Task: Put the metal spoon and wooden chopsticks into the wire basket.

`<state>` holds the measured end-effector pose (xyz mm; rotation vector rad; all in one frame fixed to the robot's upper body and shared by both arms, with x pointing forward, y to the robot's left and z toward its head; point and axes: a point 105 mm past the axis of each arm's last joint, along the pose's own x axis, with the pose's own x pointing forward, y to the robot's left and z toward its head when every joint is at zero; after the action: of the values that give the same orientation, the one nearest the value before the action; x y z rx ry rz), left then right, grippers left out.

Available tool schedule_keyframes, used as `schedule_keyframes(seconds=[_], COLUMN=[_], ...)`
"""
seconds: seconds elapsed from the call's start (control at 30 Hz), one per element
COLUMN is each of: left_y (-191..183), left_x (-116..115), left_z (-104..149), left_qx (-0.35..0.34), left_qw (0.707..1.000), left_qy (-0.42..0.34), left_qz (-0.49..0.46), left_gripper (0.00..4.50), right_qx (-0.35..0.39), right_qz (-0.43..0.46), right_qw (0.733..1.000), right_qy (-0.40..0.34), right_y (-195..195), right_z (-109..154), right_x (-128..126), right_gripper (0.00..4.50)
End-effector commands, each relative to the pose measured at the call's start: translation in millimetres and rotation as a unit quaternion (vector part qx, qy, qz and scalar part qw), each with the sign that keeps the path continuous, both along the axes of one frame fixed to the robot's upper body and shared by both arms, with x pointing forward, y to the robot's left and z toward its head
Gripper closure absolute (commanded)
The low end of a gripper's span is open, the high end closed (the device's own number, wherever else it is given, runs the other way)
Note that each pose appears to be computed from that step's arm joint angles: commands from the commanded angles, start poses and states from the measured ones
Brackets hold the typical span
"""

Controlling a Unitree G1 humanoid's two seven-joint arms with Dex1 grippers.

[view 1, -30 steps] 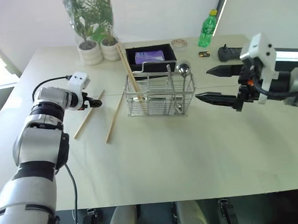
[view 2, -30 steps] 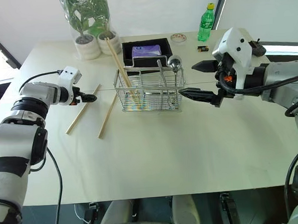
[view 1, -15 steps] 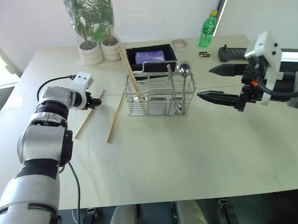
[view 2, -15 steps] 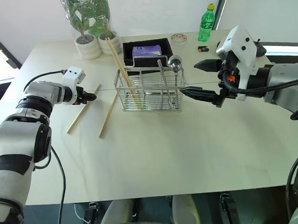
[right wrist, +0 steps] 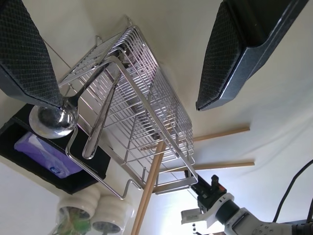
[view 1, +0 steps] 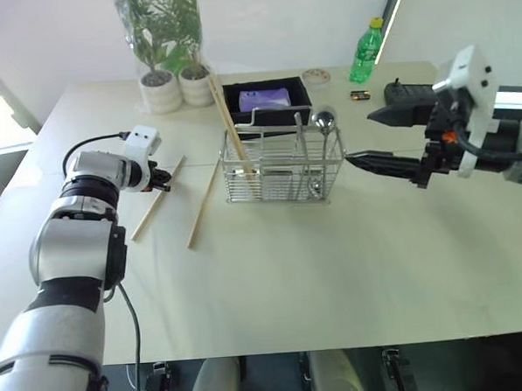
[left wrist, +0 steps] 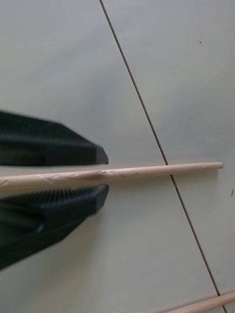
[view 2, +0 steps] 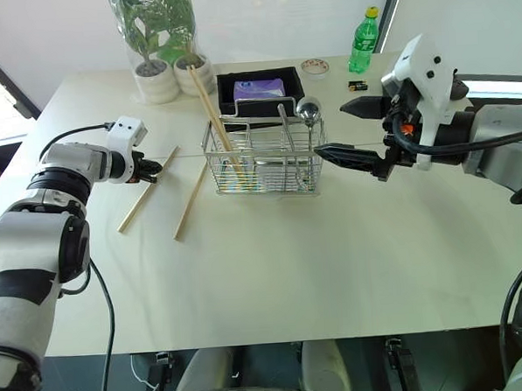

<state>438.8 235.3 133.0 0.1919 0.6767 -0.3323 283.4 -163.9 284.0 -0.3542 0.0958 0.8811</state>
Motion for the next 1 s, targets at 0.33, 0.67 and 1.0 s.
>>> schedule_keyframes(seconds=[0.33, 0.67, 1.0], left_y=[8, 3, 0], left_x=[4, -2, 0], left_z=[9, -17, -14], left_qx=[0.008, 0.031, 0.019], left_qw=[0.999, 0.999, 1.0], left_qy=[-0.023, 0.014, 0.006], left_qz=[0.028, 0.022, 0.022], left_gripper=[0.13, 0.13, 1.47], right_qx=[0.009, 0.011, 0.014], right_qz=[-0.001, -0.006, -0.013], right_qw=[1.0, 1.0, 0.999], right_qy=[-0.022, -0.025, -0.025], right_y=[0, -1, -3], right_z=[14, 18, 18], right_x=[0, 1, 1], right_gripper=[0.04, 0.04, 0.04])
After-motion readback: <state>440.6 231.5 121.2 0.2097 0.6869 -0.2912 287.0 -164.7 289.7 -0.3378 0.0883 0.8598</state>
